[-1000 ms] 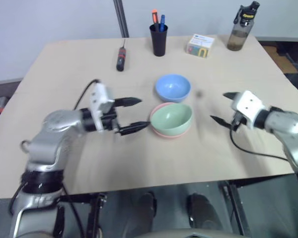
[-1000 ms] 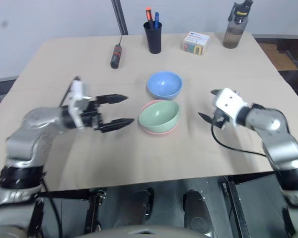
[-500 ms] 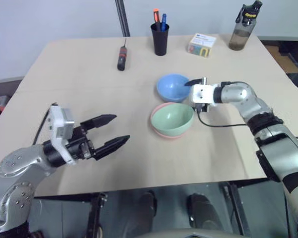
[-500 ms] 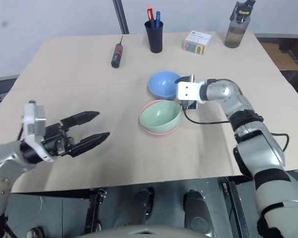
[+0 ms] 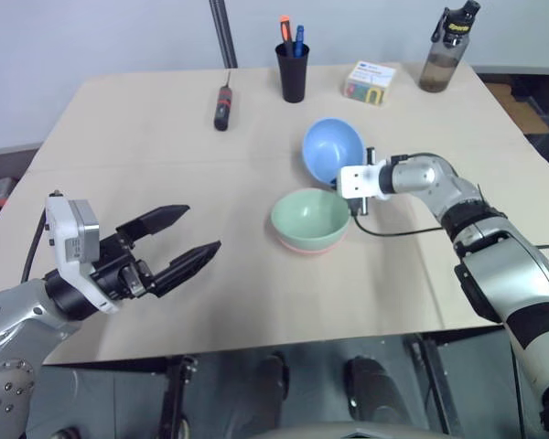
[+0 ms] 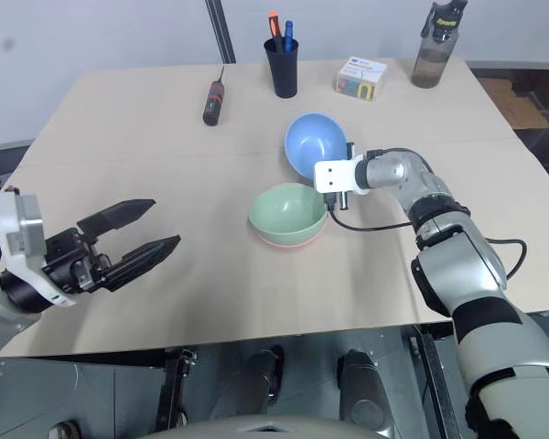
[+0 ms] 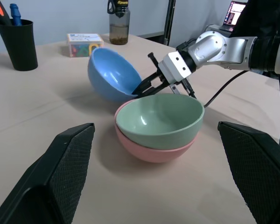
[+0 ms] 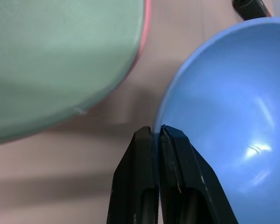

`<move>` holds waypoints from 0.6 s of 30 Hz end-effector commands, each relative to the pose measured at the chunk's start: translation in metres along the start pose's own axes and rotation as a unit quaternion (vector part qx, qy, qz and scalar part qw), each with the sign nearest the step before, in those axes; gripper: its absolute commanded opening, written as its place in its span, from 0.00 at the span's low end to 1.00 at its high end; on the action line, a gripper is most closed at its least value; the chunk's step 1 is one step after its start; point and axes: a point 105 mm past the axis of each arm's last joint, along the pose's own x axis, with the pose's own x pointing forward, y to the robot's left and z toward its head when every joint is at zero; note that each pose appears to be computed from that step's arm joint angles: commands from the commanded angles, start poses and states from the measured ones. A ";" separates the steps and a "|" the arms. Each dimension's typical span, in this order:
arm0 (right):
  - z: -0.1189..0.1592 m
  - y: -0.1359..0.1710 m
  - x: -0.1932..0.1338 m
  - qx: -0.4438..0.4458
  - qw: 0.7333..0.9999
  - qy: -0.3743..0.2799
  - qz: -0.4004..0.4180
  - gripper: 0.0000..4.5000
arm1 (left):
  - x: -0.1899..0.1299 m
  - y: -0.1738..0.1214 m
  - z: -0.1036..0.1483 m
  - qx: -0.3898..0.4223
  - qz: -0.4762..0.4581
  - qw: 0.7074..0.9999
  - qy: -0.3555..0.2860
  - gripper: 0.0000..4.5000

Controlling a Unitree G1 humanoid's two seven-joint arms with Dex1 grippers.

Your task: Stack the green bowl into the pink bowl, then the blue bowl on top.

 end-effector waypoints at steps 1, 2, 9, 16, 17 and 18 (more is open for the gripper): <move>0.013 -0.029 -0.025 0.013 0.998 -0.048 -0.026 0.01 | 0.003 -0.002 0.009 0.028 -0.011 0.999 -0.010 1.00; 0.016 -0.032 -0.031 0.022 0.997 -0.064 -0.029 0.01 | 0.004 -0.002 0.009 0.027 -0.015 0.999 -0.011 1.00; 0.071 -0.034 -0.095 0.121 0.969 -0.216 -0.018 0.01 | 0.017 0.006 0.008 0.027 -0.018 0.999 -0.017 1.00; 0.119 0.005 -0.105 0.193 0.950 -0.245 0.030 0.01 | 0.028 0.011 0.005 0.020 -0.032 0.999 -0.014 1.00; 0.119 0.012 -0.101 0.203 0.949 -0.241 0.035 0.01 | 0.029 0.011 0.005 0.020 -0.034 0.999 -0.015 1.00; 0.119 0.016 -0.098 0.209 0.948 -0.238 0.037 0.08 | 0.030 0.012 0.006 0.020 -0.035 0.999 -0.015 1.00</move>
